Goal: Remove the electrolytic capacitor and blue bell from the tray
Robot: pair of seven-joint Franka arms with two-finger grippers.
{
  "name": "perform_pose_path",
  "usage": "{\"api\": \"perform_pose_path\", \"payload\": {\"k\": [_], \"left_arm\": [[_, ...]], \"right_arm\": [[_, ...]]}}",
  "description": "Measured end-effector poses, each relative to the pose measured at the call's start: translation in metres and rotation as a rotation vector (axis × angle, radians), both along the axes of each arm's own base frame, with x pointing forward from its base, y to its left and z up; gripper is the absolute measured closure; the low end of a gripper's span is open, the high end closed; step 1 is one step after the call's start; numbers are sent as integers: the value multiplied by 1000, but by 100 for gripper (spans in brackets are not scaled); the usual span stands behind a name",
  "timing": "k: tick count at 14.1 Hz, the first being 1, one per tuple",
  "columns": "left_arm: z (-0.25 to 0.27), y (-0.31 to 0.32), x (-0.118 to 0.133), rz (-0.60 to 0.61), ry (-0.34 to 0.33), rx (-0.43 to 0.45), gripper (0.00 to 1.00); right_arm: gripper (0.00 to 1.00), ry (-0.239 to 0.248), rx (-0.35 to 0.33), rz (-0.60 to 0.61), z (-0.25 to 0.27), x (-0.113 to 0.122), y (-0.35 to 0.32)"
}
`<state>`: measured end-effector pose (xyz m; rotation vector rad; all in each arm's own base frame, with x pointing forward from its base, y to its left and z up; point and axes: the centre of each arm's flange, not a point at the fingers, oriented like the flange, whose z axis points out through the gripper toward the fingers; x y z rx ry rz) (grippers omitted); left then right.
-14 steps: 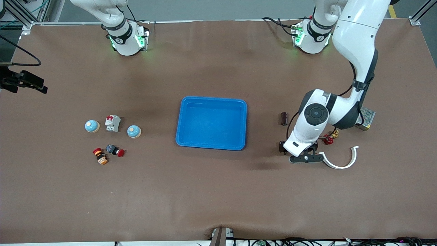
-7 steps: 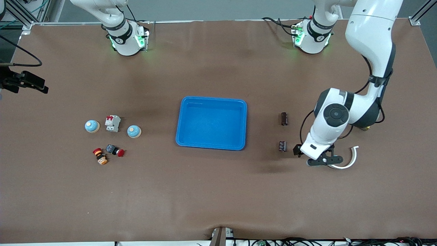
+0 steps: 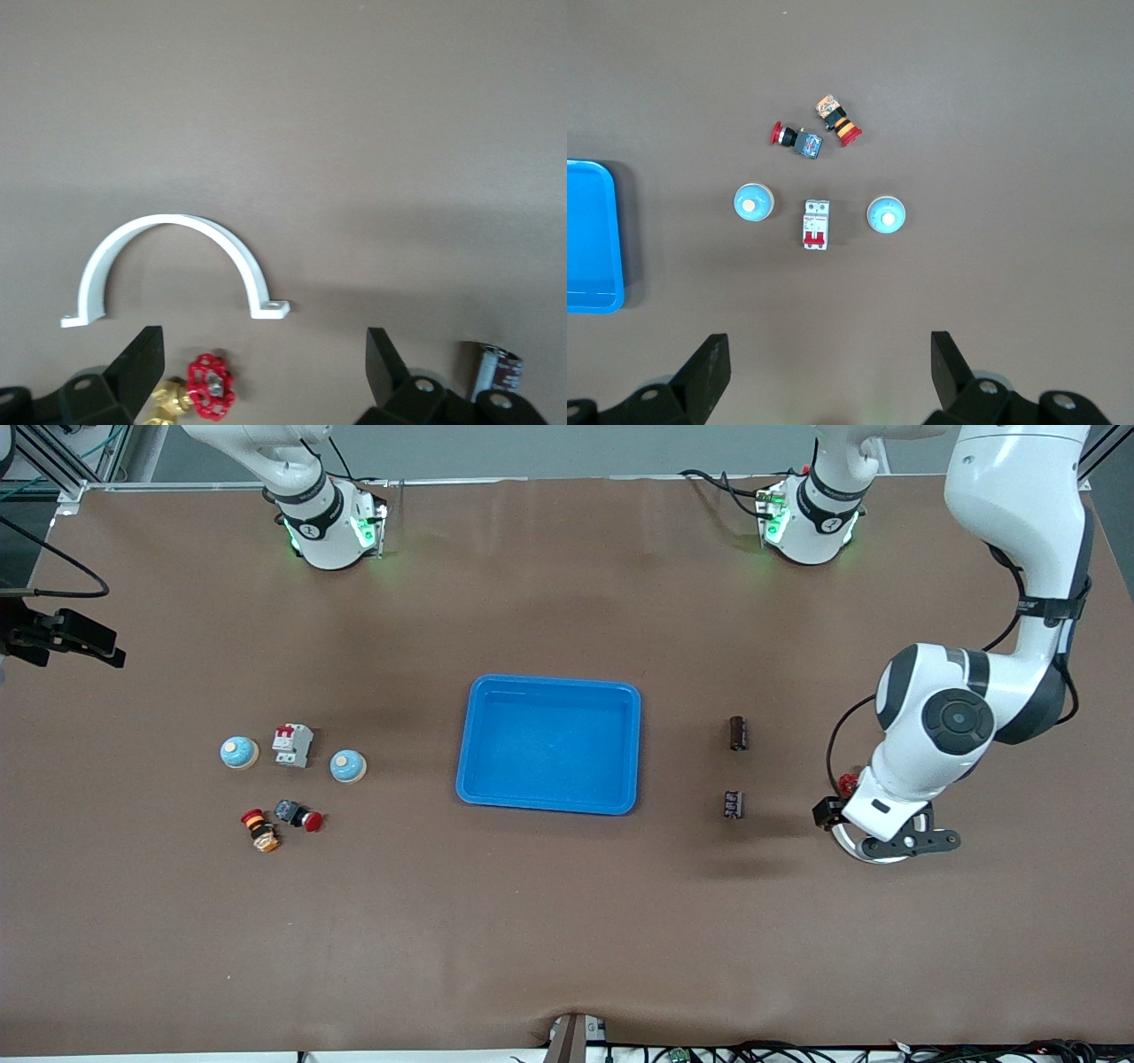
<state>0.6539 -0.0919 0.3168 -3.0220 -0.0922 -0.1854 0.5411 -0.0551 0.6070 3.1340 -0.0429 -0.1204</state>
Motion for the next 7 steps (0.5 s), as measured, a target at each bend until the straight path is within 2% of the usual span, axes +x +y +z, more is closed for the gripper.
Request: {"api": "perform_pose_path", "payload": {"k": [2,7], "left_arm": [[5,8,1,-1,-3,2,0],[30,38,-5,-61,58,35,0]], "right_arm": [[0,0,0,0,0,0,0],[0,0,0,0,0,0,0]]}}
